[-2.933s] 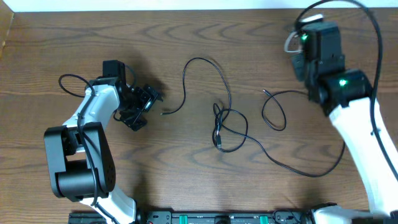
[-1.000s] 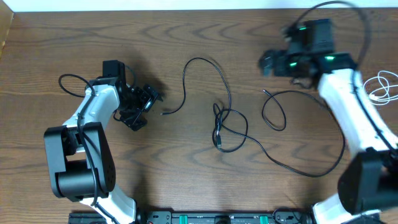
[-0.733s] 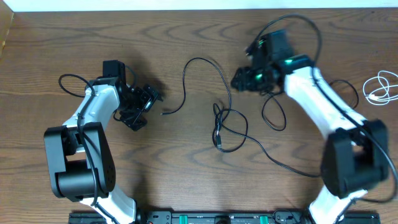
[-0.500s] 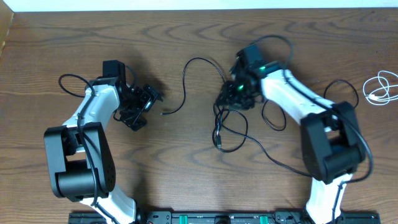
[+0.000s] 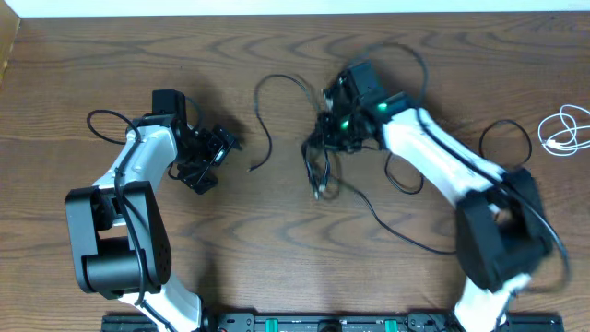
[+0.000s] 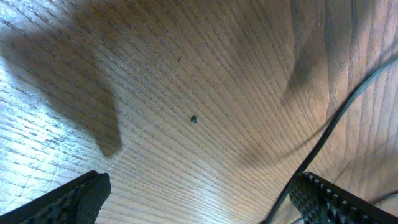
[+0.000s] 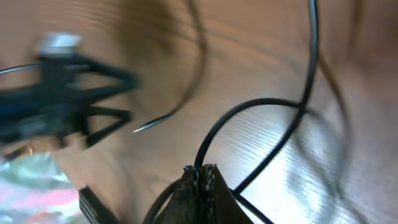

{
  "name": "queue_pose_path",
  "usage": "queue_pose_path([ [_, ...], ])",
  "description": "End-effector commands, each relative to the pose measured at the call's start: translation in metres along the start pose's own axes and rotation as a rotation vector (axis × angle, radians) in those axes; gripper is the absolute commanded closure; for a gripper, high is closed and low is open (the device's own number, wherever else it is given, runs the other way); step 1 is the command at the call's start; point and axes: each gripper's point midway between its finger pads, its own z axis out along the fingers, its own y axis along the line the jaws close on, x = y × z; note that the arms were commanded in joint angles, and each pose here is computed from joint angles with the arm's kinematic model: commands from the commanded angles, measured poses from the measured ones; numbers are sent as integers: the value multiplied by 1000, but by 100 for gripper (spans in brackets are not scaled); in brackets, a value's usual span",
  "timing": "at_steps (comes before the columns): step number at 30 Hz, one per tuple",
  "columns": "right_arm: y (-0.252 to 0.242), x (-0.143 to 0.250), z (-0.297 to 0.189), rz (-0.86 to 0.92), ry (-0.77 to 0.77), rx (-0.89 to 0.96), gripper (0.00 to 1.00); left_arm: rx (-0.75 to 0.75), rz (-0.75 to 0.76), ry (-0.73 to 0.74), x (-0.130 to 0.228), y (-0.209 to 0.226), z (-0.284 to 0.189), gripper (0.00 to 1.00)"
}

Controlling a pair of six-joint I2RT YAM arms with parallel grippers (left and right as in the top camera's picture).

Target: Untangle cables

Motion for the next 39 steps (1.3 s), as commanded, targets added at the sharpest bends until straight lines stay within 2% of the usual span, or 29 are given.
queue_pose_path([
  [1, 63, -7, -61, -439, -134, -87, 99, -22, -1, 2, -1, 6, 3, 2],
  [6, 84, 3, -93, -670, -180, -92, 99, -22, -1, 2, -1, 6, 3, 2],
  [20, 143, -14, -171, -834, -467, -159, 99, -22, -1, 2, -1, 6, 3, 2],
  [31, 154, -38, -193, -876, -619, -125, 99, -22, -1, 2, -1, 6, 3, 2],
  [34, 145, -49, -198, -853, -655, -64, 99, -22, -1, 2, -1, 6, 3, 2],
  [39, 131, -48, -194, -817, -620, -28, 99, -22, -1, 2, -1, 6, 3, 2],
])
